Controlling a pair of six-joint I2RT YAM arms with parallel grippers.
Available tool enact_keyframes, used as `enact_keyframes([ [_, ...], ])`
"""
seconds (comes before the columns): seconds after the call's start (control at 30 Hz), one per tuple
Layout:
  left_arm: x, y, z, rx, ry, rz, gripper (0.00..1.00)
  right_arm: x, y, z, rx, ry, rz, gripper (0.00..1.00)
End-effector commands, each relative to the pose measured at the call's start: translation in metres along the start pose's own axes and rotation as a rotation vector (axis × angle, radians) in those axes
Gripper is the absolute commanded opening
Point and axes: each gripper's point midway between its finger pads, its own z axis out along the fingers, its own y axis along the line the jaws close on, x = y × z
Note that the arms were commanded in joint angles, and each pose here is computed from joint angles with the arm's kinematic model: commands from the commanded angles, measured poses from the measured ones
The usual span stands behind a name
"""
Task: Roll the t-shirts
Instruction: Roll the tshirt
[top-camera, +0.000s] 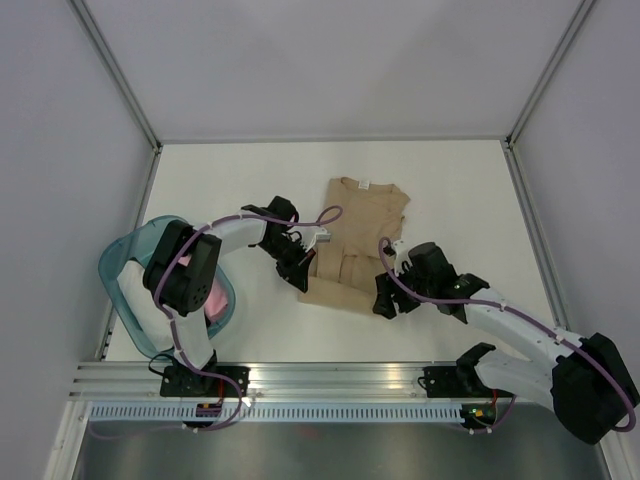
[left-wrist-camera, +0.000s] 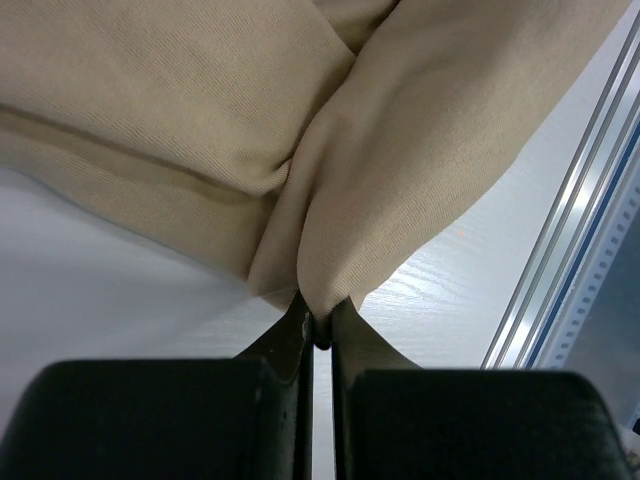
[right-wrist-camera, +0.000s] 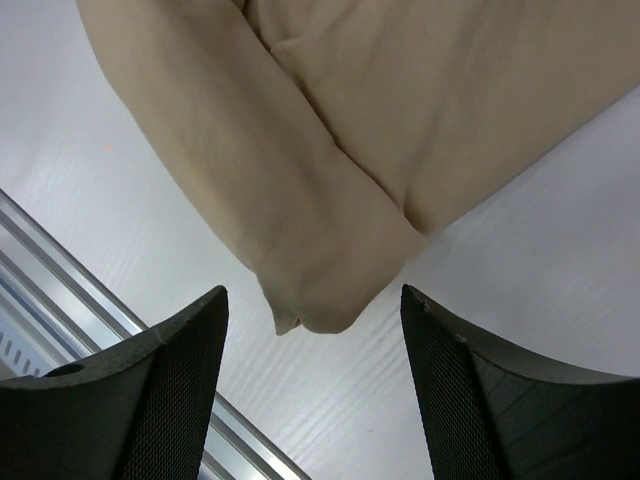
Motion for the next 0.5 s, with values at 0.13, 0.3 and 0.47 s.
enact_keyframes([
  [0.13, -0.013, 0.003, -0.011, -0.043, -0.028, 0.036, 0.02, -0.014, 0.002, 0.018, 0.031, -0.091, 0.053, 0.72],
  [0.3, -0.003, -0.006, -0.012, -0.021, -0.011, 0.031, 0.02, -0.007, 0.012, 0.023, -0.035, -0.105, 0.112, 0.24],
  [0.47, 0.017, -0.032, -0.017, 0.07, 0.035, -0.012, 0.02, 0.019, 0.035, 0.016, -0.144, 0.007, 0.238, 0.0],
])
